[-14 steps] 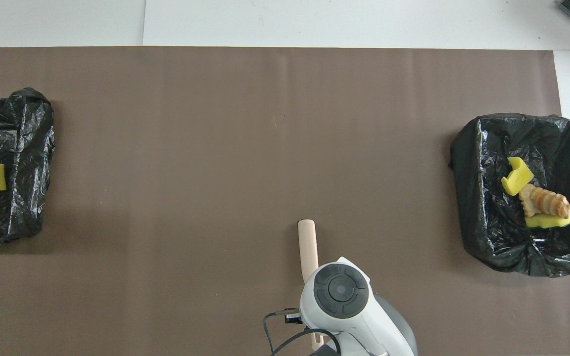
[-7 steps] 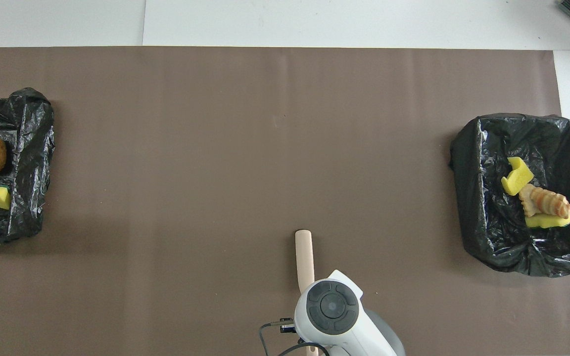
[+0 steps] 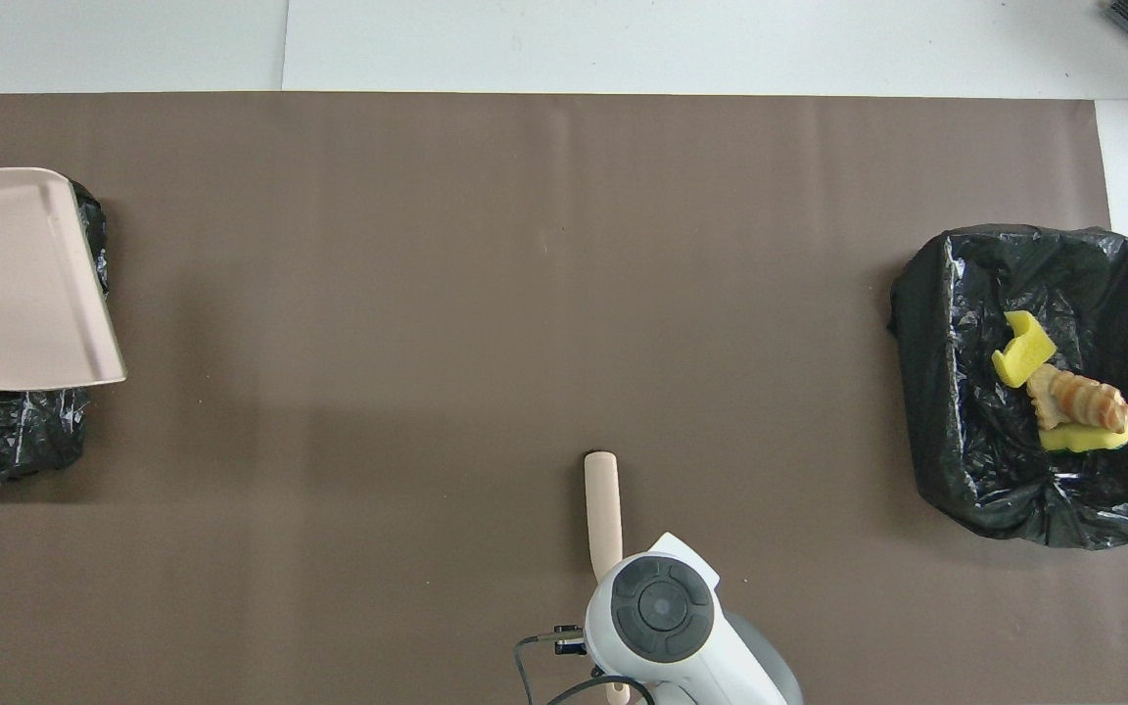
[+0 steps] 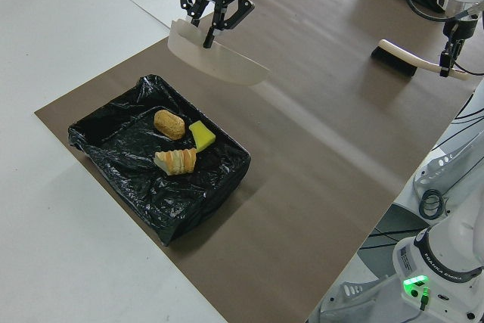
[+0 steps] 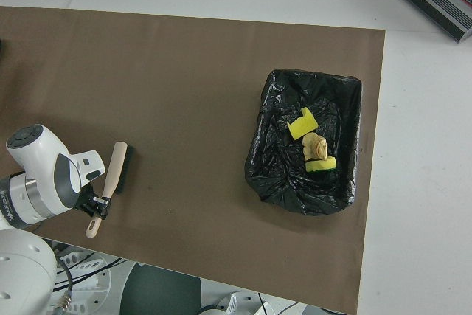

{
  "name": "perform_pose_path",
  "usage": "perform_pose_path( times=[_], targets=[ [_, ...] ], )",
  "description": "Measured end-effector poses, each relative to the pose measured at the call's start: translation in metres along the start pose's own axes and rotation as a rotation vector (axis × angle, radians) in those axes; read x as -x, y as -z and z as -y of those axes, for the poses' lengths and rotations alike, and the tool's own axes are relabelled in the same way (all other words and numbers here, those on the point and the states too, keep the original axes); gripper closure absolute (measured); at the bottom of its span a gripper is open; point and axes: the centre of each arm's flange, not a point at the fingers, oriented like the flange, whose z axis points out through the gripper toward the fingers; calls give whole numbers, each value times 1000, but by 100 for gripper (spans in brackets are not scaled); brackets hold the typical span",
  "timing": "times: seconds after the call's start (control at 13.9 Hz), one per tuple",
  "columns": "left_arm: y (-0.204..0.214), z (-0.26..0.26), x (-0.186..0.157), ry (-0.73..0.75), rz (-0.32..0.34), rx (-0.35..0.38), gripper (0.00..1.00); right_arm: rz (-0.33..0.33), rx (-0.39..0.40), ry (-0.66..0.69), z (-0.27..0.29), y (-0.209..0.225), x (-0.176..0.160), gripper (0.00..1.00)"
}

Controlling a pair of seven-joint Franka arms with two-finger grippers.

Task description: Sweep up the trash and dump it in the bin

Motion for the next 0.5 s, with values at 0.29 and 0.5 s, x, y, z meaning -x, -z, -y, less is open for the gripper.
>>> perform_pose_path(
  times=[0.29,0.5],
  targets=[
    [29,-70,-136,272,-129,125,68,1,0,-3,-1,-1,-1,45],
    [37,-112,-226,496,-184,227,68,-8,-12,-3,1,4,-7,18]
  ],
)
